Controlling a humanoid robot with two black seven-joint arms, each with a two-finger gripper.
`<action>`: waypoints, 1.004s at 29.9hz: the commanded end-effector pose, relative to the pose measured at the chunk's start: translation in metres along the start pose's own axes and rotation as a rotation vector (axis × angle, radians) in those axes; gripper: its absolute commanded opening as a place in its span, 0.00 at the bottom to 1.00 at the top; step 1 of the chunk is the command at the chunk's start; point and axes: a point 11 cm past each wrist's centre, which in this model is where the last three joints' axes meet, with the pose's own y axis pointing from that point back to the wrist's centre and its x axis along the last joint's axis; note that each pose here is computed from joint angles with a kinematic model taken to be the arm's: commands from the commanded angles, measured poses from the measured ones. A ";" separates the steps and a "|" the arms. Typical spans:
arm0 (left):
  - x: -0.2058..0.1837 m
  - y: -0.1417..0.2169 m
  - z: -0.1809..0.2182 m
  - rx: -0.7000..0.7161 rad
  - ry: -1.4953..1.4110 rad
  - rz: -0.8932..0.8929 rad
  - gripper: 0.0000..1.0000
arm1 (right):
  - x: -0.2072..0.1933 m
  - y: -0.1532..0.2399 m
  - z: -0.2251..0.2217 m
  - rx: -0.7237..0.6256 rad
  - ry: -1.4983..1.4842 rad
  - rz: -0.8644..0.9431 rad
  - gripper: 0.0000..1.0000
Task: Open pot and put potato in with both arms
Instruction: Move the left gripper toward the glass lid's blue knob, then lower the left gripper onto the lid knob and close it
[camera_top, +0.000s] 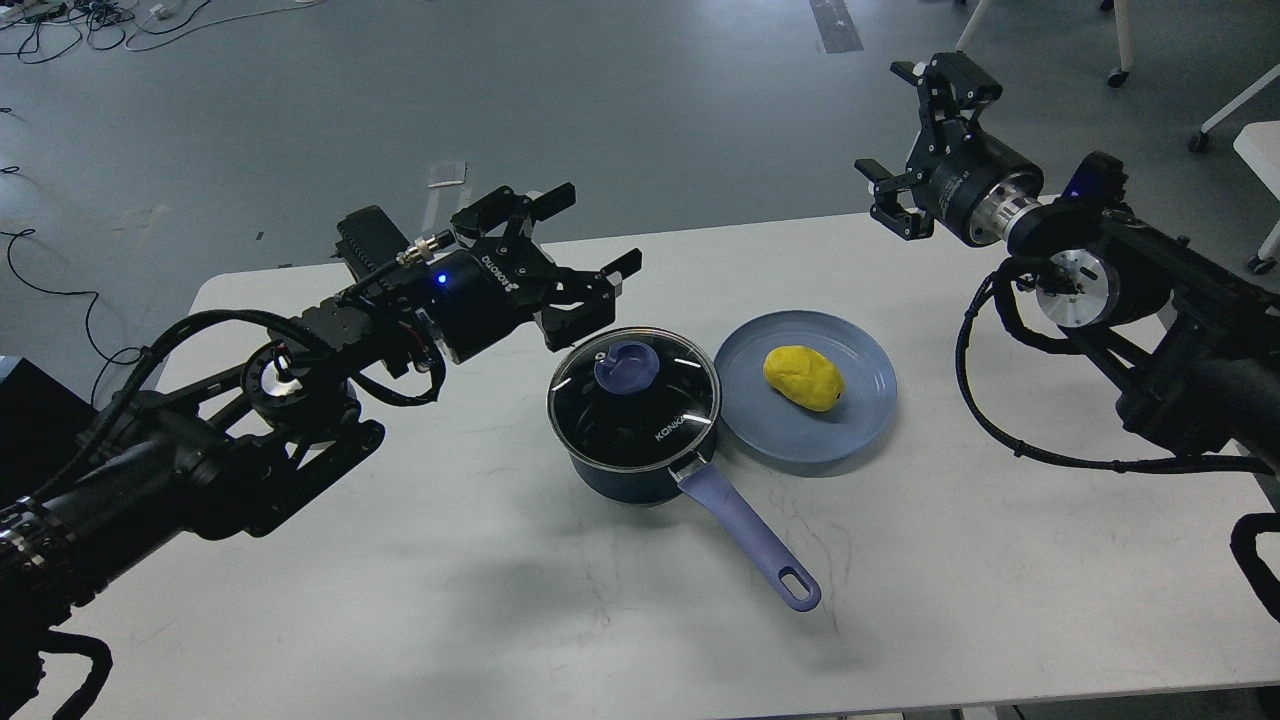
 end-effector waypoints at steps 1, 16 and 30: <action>-0.015 0.001 0.011 -0.061 -0.070 -0.059 0.98 | 0.002 0.001 0.000 -0.001 0.001 0.005 1.00; -0.037 -0.013 0.035 -0.094 -0.015 -0.076 0.98 | 0.007 0.003 -0.002 -0.001 0.009 0.016 1.00; -0.057 -0.004 0.039 -0.089 0.009 -0.118 0.90 | 0.008 0.003 0.000 -0.005 0.012 0.019 1.00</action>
